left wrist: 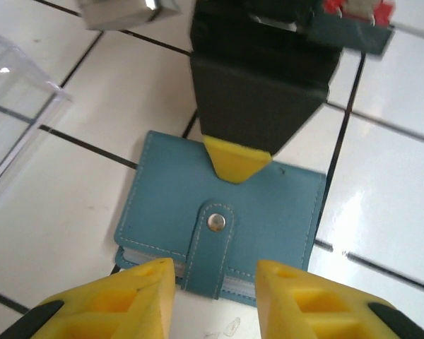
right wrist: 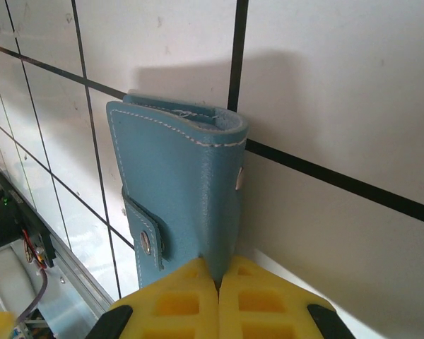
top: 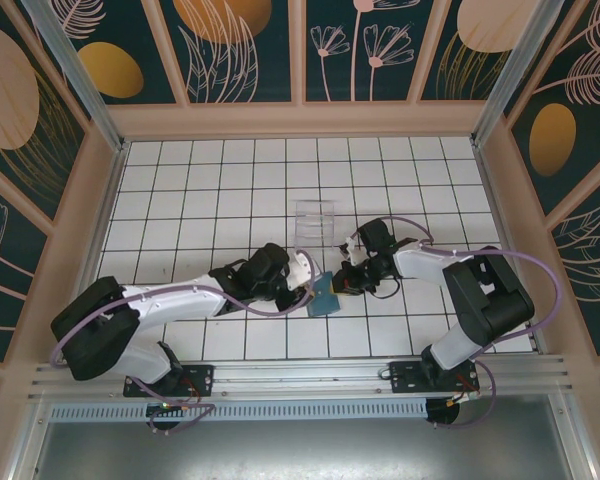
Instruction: Take the credit cards out of the card holder
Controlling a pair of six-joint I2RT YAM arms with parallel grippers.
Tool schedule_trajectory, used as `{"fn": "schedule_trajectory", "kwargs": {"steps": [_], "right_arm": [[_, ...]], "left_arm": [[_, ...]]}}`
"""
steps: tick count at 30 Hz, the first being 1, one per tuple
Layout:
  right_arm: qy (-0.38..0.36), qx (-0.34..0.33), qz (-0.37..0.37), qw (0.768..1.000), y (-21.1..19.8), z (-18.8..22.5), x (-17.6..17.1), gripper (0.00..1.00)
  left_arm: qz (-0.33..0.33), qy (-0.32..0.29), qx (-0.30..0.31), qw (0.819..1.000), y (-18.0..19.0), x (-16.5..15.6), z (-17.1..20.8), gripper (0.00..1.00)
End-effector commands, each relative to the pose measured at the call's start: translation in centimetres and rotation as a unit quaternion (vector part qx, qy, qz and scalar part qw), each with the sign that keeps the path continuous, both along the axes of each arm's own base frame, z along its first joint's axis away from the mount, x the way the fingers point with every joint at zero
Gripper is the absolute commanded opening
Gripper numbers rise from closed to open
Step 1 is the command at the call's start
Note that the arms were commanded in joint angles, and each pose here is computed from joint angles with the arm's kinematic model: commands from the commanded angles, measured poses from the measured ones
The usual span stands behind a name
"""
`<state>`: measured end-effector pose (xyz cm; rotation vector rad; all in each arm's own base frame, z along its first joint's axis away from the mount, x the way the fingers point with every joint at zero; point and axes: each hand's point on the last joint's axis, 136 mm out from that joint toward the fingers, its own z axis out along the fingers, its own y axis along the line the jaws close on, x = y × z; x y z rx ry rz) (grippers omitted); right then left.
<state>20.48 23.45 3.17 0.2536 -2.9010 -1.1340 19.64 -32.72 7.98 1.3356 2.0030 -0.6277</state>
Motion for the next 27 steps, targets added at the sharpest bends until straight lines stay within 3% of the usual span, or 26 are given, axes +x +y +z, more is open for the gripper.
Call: {"fn": "schedule_trajectory", "kwargs": {"steps": [1, 14, 27], "right_arm": [[0.0, 0.001, 0.018, 1.0, 0.1, 0.3, -0.7, 0.03], [-0.007, -0.011, 0.029, 1.0, -0.1, 0.3, -1.2, 0.03], [-0.009, -0.018, 0.022, 1.0, -0.2, 0.1, -1.1, 0.04]], "left_arm": [[-0.085, -0.035, 0.027, 0.995, -0.6, -0.7, -1.4, 0.39], [-0.146, -0.082, 0.002, 0.986, -3.0, -0.2, -1.3, 0.49], [-0.136, -0.005, 0.023, 0.99, -4.1, -0.3, -3.2, 0.43]]}}
